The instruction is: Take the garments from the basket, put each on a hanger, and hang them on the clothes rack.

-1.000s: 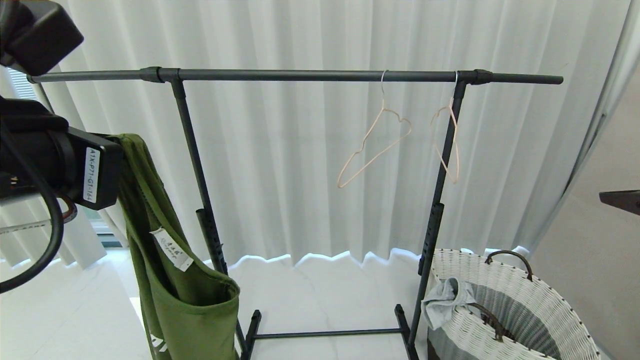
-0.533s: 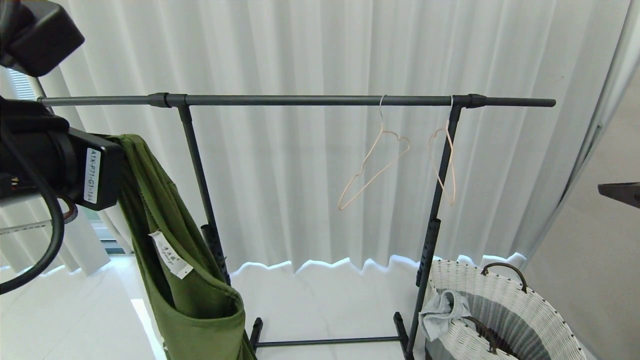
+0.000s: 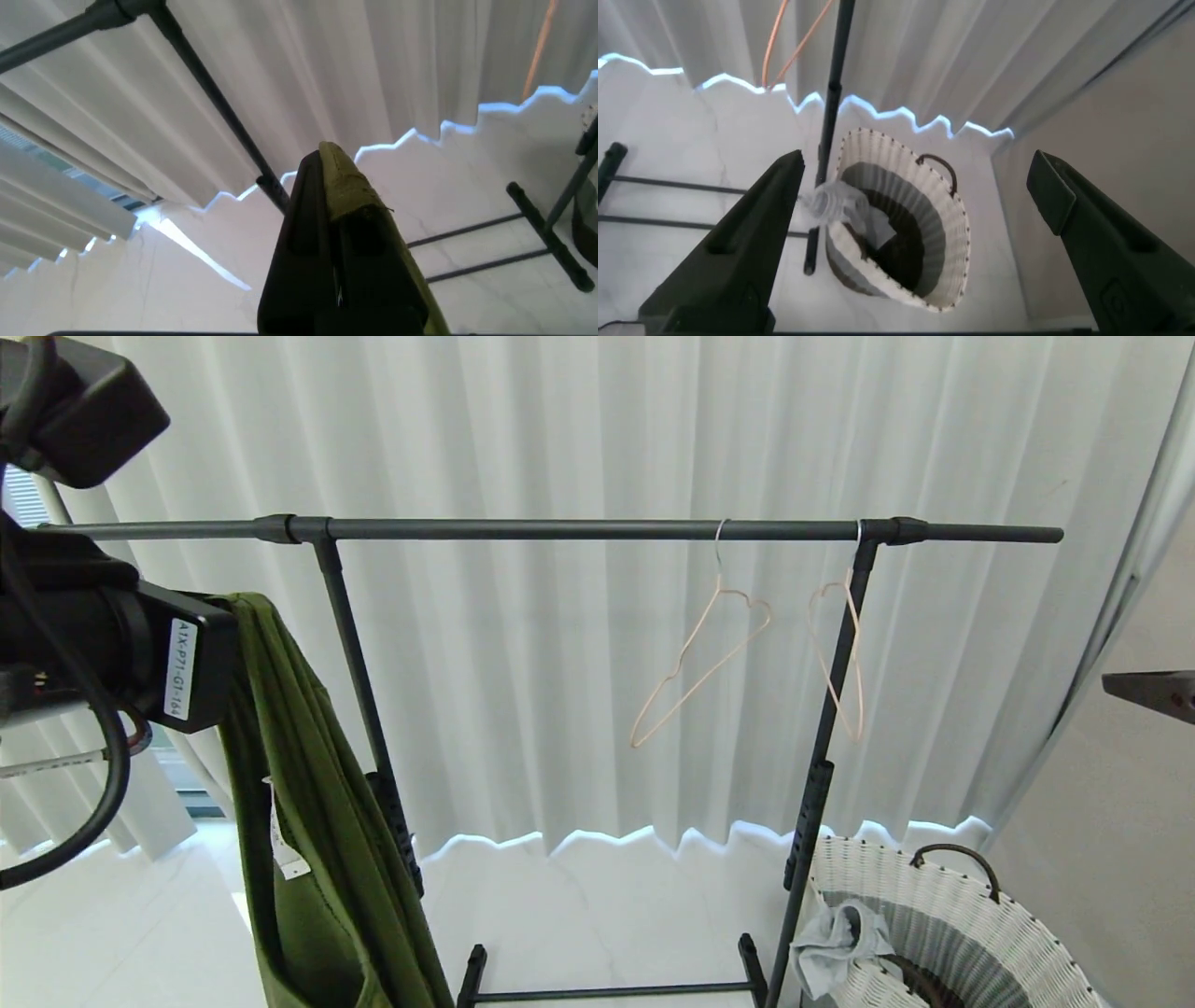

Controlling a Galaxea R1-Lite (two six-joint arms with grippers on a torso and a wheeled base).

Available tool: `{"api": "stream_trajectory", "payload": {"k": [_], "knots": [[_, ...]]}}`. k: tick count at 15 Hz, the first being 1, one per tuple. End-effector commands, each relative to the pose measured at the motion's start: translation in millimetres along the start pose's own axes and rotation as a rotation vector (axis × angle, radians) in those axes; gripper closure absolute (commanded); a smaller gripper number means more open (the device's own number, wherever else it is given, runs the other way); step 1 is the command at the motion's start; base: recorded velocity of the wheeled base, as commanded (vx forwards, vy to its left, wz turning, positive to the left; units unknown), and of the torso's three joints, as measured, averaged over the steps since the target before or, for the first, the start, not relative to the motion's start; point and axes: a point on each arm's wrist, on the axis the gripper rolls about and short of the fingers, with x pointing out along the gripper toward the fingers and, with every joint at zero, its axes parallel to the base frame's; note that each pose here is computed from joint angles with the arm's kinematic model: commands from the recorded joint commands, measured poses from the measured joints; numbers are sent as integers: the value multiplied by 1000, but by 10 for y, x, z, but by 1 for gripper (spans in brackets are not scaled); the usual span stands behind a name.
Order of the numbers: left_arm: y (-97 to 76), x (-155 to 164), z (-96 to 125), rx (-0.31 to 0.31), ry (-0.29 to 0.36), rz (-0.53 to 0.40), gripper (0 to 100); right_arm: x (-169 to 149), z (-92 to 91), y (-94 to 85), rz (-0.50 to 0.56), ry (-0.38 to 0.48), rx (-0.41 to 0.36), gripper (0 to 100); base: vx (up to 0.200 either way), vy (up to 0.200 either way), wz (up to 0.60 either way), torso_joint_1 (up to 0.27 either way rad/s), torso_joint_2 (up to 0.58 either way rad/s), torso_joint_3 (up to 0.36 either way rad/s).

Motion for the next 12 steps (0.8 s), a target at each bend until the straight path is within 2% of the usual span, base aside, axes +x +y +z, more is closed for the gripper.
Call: {"api": "stream_trajectory", "payload": {"k": [1,6,12], "knots": [[-2,4,-2,0,1,1,100,0,1,0,0,0,0,0,200,0,0,17,2,2],[-2,4,-2,0,1,1,100,2,-4,1,0,3,1,0,200,0,0,6,0,2],[-22,29,-33,6,16,-3,100,30,-8,6,1,12,7,0,0,0,0,0,0,0]]}}
